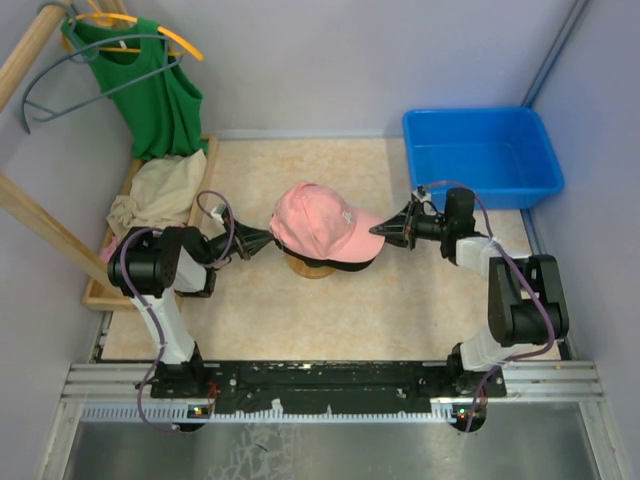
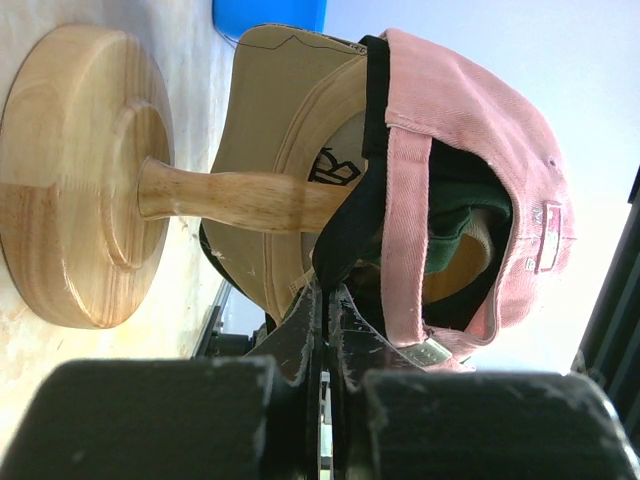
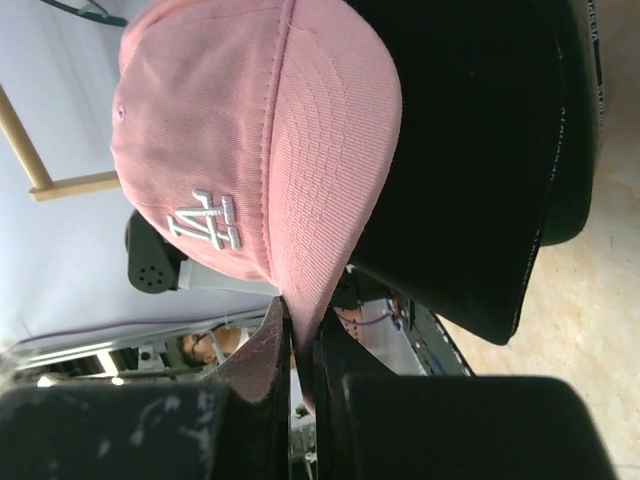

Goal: Stack the hats

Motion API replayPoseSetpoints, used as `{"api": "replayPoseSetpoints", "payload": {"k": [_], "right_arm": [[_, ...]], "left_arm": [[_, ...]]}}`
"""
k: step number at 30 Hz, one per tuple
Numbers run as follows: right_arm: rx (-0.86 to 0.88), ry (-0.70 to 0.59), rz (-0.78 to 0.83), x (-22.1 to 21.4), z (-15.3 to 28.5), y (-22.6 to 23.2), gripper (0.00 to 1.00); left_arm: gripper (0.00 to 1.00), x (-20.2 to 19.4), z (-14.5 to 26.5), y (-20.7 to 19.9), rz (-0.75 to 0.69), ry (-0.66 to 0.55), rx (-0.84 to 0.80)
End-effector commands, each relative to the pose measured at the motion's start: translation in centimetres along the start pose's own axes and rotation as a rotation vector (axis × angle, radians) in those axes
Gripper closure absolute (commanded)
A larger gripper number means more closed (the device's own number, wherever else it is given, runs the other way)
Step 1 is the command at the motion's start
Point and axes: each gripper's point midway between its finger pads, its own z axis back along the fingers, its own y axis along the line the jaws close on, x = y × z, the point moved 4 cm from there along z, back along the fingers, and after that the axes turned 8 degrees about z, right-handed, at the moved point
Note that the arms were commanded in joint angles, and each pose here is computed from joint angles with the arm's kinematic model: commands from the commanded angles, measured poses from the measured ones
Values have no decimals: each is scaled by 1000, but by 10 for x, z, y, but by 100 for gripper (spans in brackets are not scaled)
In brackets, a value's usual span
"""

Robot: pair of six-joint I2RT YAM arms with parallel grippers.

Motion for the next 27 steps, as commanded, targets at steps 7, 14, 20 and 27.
{"api": "replayPoseSetpoints", "payload": {"k": [7,14,20,27], "right_arm": [[-251,-12,-42,-1,10,-65,100],[-266,-7,-37,2,10,-66,100],[-273,-5,-8,10,11,-52,100],[-286,14,10,16,5,-41,100]], "left_arm": [[100,-2,8,-12,-205,21,-108],[100,-2,6,-25,-221,31,-133],[100,-6,9,-53,-267,53,-178],[89,-7,15,-70,-287,40,-207]]}}
